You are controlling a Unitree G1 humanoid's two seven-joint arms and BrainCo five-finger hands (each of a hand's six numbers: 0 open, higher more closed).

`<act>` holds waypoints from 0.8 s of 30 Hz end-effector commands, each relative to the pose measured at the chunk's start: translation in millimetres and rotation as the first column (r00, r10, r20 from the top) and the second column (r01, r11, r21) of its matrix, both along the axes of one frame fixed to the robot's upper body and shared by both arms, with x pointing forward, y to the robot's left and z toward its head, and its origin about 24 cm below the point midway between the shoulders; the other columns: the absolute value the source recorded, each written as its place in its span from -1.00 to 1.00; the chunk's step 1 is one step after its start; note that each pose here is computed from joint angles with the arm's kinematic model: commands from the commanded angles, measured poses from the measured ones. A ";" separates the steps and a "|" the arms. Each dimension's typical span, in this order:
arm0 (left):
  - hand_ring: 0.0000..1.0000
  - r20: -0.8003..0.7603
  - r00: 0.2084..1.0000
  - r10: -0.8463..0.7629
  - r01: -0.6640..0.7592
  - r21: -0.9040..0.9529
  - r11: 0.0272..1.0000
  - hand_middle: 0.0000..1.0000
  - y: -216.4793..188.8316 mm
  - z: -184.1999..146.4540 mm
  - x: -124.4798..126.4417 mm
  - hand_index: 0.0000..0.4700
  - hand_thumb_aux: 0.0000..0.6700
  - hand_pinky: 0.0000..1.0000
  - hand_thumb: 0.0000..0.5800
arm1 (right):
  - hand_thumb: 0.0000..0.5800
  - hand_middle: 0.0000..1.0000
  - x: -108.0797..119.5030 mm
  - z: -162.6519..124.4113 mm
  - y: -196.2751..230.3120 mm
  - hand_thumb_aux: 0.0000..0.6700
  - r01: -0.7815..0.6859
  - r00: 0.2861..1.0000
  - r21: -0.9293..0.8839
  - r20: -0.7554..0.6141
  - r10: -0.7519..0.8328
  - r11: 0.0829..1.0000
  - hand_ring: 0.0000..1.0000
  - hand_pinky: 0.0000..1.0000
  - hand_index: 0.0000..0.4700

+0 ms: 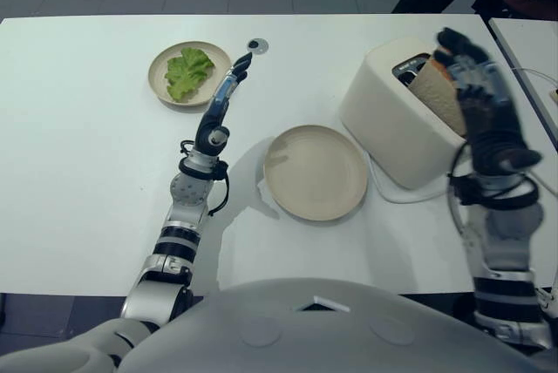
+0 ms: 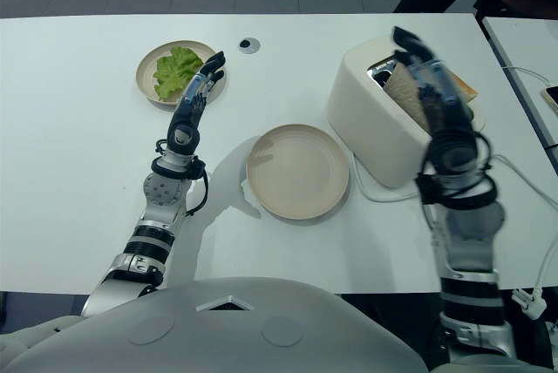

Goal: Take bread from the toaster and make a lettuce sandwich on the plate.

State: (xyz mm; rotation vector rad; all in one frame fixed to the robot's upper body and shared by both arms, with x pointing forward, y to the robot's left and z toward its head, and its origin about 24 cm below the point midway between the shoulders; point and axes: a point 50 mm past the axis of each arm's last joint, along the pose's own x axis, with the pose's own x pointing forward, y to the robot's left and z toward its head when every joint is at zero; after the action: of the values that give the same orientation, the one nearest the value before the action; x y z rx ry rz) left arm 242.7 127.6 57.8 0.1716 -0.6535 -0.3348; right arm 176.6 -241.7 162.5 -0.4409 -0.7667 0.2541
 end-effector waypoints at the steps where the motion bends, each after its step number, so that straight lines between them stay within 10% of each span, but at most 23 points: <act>1: -1.00 -0.009 1.000 -0.008 0.008 0.010 1.000 -1.00 -4.9 -3.4 0.1 -1.00 -1.00 -1.00 -1.00 | -1.00 -0.99 -8.0 18.6 -32.0 -1.00 0.179 0.983 -0.121 0.048 -0.174 0.976 -0.99 -0.99 -1.00; 7: -1.00 -0.019 1.000 0.007 -0.007 0.007 1.000 -1.00 -5.7 -7.8 2.1 -1.00 -1.00 -1.00 -1.00 | -1.00 -0.97 12.1 11.4 -89.9 -1.00 0.465 0.855 -0.409 -0.021 -0.518 0.785 -0.97 -0.97 -1.00; 15: -1.00 -0.020 1.000 0.006 -0.006 0.002 1.000 -1.00 -8.7 -10.3 1.8 -1.00 -1.00 -1.00 -1.00 | -0.95 -0.89 50.1 -20.9 -102.7 -0.98 0.433 0.783 -0.570 -0.146 -0.604 0.698 -0.89 -0.89 -0.98; 18: -1.00 -0.020 1.000 0.009 -0.009 0.005 1.000 -1.00 -7.8 -10.9 2.0 -1.00 -1.00 -1.00 -1.00 | 0.56 -0.84 65.7 -32.3 -96.1 0.06 0.402 0.787 -0.583 -0.173 -0.592 0.706 -0.84 -0.84 0.06; 21: -1.00 -0.020 1.000 0.010 -0.010 0.009 1.000 -1.00 -6.8 -11.1 2.0 -1.00 -1.00 -1.00 -1.00 | 1.00 -0.69 74.4 -38.9 -90.1 1.00 0.386 0.797 -0.592 -0.172 -0.579 0.707 -0.69 -0.69 1.00; 24: -1.00 -0.021 1.000 0.011 -0.010 0.014 1.000 -1.00 -5.7 -11.6 1.6 -1.00 -1.00 -1.00 -1.00 | 1.00 -0.49 76.1 -40.8 -86.8 1.00 0.383 0.808 -0.584 -0.165 -0.566 0.716 -0.49 -0.49 1.00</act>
State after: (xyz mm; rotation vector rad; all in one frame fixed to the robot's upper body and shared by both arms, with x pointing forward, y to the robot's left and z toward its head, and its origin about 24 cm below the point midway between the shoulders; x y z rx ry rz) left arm 244.7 122.0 48.2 0.1692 -0.6388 -0.3173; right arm 250.9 -331.2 128.2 -1.0739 -0.2284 -0.0006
